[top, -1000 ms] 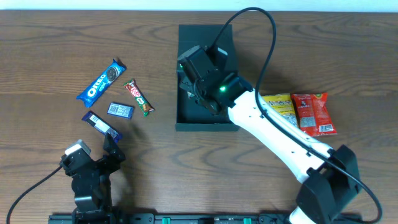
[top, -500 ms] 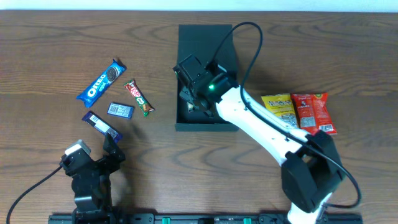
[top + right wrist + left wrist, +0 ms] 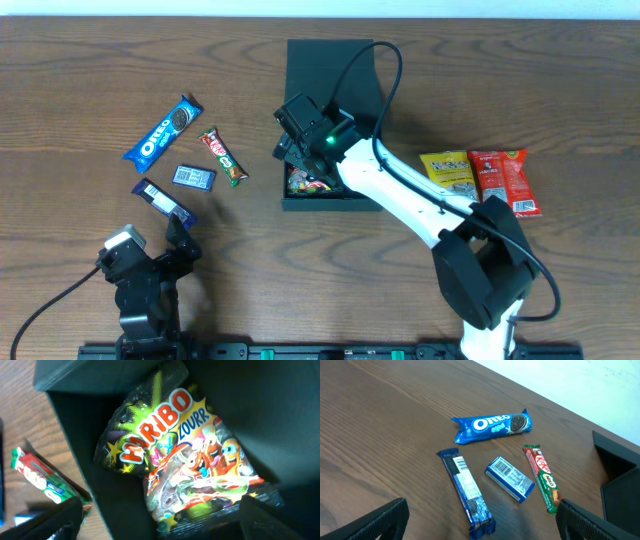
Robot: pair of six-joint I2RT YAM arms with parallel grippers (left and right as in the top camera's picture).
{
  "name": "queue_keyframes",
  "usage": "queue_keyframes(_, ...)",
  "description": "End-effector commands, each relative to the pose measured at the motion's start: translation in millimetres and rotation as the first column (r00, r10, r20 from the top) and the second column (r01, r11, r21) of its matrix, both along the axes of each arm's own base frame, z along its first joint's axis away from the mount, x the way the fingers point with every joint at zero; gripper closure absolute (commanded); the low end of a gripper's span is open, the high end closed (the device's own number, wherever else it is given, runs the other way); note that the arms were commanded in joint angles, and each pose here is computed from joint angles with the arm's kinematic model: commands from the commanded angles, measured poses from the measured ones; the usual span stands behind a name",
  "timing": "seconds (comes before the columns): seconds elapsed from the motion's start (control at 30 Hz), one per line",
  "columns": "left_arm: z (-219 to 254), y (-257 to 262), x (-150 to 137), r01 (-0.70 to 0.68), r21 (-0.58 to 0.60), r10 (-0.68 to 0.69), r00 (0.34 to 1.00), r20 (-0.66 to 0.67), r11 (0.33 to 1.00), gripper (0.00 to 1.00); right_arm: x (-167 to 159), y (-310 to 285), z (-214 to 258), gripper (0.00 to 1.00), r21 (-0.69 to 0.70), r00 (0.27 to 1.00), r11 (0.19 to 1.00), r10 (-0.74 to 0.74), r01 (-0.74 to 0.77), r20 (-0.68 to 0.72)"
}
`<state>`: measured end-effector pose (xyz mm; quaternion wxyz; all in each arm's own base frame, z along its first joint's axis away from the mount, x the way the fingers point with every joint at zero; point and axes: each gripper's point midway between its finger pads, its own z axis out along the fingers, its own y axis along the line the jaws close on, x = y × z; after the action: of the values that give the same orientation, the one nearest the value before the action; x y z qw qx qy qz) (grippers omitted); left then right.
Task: Pack container
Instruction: 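Lower the Haribo bag into the box and release it, then move right gripper to the yellow candy bag and grasp it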
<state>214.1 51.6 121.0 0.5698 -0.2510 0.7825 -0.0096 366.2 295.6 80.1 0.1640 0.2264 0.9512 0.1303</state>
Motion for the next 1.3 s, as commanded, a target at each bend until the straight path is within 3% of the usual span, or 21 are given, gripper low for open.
queue_keyframes(0.0,-9.1,2.8,-1.2,-0.009,0.02,0.009,1.0,-0.025,1.0,0.05,13.4,-9.7,30.5,0.21,-0.036,0.994,0.998,0.061,-0.058,0.094)
queue_keyframes(0.1,-9.1,2.8,-1.3,-0.009,0.02,0.01,1.0,-0.025,1.0,0.05,14.0,-12.0,28.3,0.89,-0.069,0.989,0.992,0.116,-0.11,0.096)
queue_keyframes(0.13,-9.1,2.8,-1.2,-0.009,0.019,0.009,1.0,-0.025,1.0,0.05,13.5,-12.2,26.5,0.99,-0.086,0.985,0.987,0.145,-0.137,0.096)
queue_keyframes(0.23,-9.1,2.8,-1.3,-0.009,0.02,0.01,1.0,-0.025,1.0,0.05,12.3,-9.7,18.5,0.99,-0.156,0.956,0.952,0.278,-0.262,0.092)
queue_keyframes(0.37,-9.1,2.8,-1.2,-0.009,0.019,0.009,1.0,-0.025,1.0,0.05,9.5,-20.5,12.8,0.99,-0.283,0.876,0.848,0.479,-0.449,0.045)
queue_keyframes(0.6,-9.1,2.8,-1.2,-0.009,0.02,0.009,1.0,-0.025,1.0,0.05,20.6,-134.8,44.6,0.99,-0.431,0.952,0.854,0.303,-0.29,-0.039)
queue_keyframes(0.83,-9.1,2.8,-1.3,-0.009,0.02,0.01,1.0,-0.025,1.0,0.05,5.7,-239.9,46.6,0.99,-0.555,0.929,0.747,0.268,-0.367,-0.253)
queue_keyframes(0.93,-9.1,2.8,-1.2,-0.009,0.02,0.009,1.0,-0.025,1.0,0.05,-4.2,-254.4,30.0,0.99,-0.551,0.923,0.746,0.241,-0.375,-0.302)
queue_keyframes(0.97,-9.1,2.8,-1.3,-0.009,0.02,0.01,1.0,-0.025,1.0,0.05,-7.3,-258.7,23.7,0.98,-0.551,0.921,0.746,0.231,-0.375,-0.314)
queue_keyframes(1.0,-9.1,2.8,-1.2,-0.009,0.02,0.009,1.0,-0.025,1.0,0.05,-9.3,-261.7,18.0,0.82,-0.552,0.92,0.745,0.225,-0.374,-0.32)
queue_keyframes(1.03,-9.1,2.8,-1.3,-0.009,0.02,0.01,1.0,-0.025,1.0,0.05,-10.5,-264.2,12.2,0.55,-0.555,0.92,0.743,0.222,-0.374,-0.323)
queue_keyframes(1.07,-9.1,2.8,-1.2,-0.009,0.019,0.009,1.0,-0.025,1.0,0.05,-10.7,-265.6,6.6,0.45,-0.561,0.918,0.734,0.229,-0.382,-0.325)
queue_keyframes(1.13,-9.1,2.8,-1.2,-0.009,0.019,0.009,1.0,-0.025,1.0,0.05,-9.3,-265.0,-6.0,0.31,-0.563,0.905,0.713,0.273,-0.418,-0.326)
queue_keyframes(1.27,-9.1,2.8,-1.3,-0.009,0.02,0.01,1.0,-0.025,1.0,0.05,-10.5,-265.2,-26.1,0.18,-0.567,0.894,0.693,0.31,-0.445,-0.323)
